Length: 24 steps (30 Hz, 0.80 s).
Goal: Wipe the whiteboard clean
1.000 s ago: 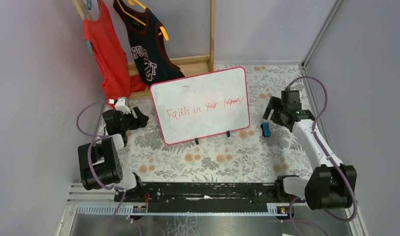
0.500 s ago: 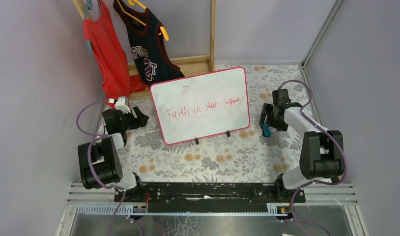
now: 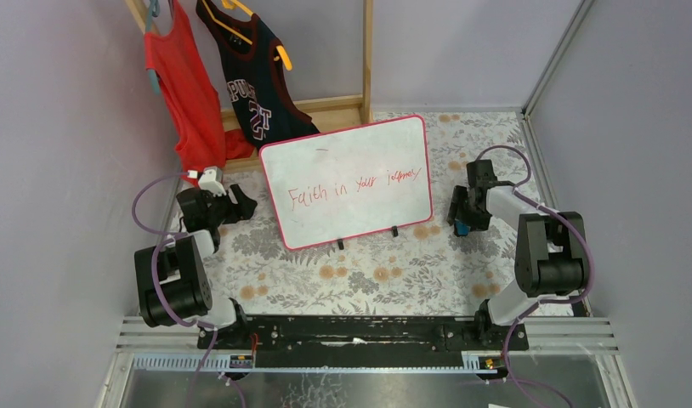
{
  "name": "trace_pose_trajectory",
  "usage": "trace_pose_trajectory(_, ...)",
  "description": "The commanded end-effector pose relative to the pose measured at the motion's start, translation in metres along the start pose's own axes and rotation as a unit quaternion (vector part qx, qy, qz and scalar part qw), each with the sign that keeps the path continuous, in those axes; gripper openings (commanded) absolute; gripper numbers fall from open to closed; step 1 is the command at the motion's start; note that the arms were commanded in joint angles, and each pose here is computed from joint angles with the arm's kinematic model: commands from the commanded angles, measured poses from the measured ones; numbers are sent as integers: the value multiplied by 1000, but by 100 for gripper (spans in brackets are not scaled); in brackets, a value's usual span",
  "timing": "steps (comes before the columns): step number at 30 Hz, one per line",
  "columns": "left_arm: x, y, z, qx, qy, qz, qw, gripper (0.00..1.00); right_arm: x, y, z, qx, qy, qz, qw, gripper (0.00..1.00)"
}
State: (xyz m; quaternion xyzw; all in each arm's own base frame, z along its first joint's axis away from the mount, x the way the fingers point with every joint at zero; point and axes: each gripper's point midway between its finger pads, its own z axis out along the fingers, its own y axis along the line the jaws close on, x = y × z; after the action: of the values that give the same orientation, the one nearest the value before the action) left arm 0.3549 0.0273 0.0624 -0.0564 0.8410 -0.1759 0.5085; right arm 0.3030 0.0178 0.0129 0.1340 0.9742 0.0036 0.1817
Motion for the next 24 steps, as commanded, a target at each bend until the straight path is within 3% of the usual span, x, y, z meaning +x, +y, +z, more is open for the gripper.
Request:
trace_pose_trajectory(1,-9,1,2,3,-6,7,1000,71,-7,1,5,-1,-10,-4,1000,64)
trace_pose_trajectory(11,-9,1,3,4,-5,7,1000,71,-16,-2,-1,8,-32,-1,999,57)
trace_pose_trajectory(24,-8,1,3,6,-2,5,1000,71,-17,0,-8,0,-41,2,999,58)
